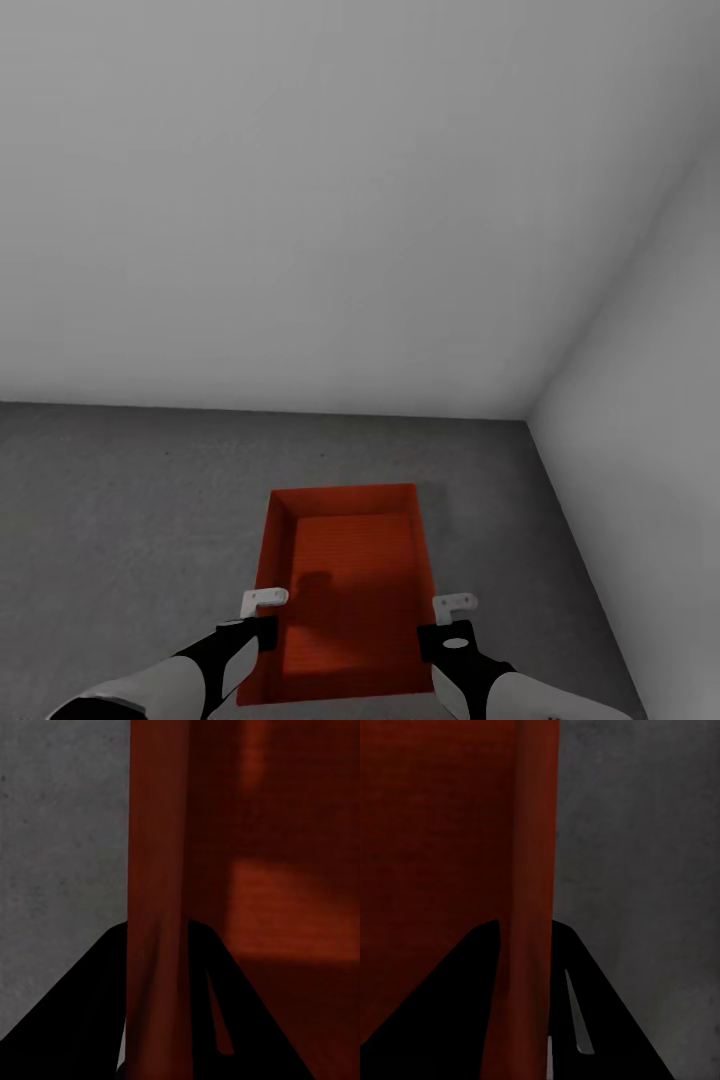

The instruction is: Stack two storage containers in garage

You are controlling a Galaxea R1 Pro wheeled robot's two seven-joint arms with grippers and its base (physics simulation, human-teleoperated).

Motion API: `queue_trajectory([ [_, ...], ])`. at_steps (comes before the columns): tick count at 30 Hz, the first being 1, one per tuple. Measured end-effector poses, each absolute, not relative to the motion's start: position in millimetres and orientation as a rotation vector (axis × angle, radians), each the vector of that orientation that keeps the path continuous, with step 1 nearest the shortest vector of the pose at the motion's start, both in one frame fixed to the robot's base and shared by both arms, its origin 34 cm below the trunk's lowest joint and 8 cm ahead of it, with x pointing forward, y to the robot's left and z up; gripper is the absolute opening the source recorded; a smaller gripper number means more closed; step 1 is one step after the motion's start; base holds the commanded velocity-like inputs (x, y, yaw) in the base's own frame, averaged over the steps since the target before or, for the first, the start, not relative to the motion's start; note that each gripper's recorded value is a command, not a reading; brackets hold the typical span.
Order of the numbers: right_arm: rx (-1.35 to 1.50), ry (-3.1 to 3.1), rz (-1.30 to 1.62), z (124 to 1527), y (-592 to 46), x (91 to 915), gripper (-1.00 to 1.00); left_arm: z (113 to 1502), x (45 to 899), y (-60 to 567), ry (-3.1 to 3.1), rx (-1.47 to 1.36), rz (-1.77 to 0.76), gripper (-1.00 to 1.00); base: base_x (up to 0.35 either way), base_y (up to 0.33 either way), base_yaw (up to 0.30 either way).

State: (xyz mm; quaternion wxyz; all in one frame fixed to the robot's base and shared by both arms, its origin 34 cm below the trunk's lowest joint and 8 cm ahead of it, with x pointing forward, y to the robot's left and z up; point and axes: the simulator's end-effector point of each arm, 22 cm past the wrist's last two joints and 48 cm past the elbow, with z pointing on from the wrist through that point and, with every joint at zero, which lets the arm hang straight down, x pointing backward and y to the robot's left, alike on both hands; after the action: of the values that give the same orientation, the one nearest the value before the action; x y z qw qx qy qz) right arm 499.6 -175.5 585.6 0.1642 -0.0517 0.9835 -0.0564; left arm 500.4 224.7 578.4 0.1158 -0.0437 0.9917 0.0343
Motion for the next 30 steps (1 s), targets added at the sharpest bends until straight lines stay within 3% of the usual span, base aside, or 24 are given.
queue_trajectory([
  [30, -0.147, 2.802, -0.161, 553, -175, 508, -1.00, 546, 508, 225, 2.904, -0.129, 0.100, -1.00, 0.000, 0.000, 0.000],
])
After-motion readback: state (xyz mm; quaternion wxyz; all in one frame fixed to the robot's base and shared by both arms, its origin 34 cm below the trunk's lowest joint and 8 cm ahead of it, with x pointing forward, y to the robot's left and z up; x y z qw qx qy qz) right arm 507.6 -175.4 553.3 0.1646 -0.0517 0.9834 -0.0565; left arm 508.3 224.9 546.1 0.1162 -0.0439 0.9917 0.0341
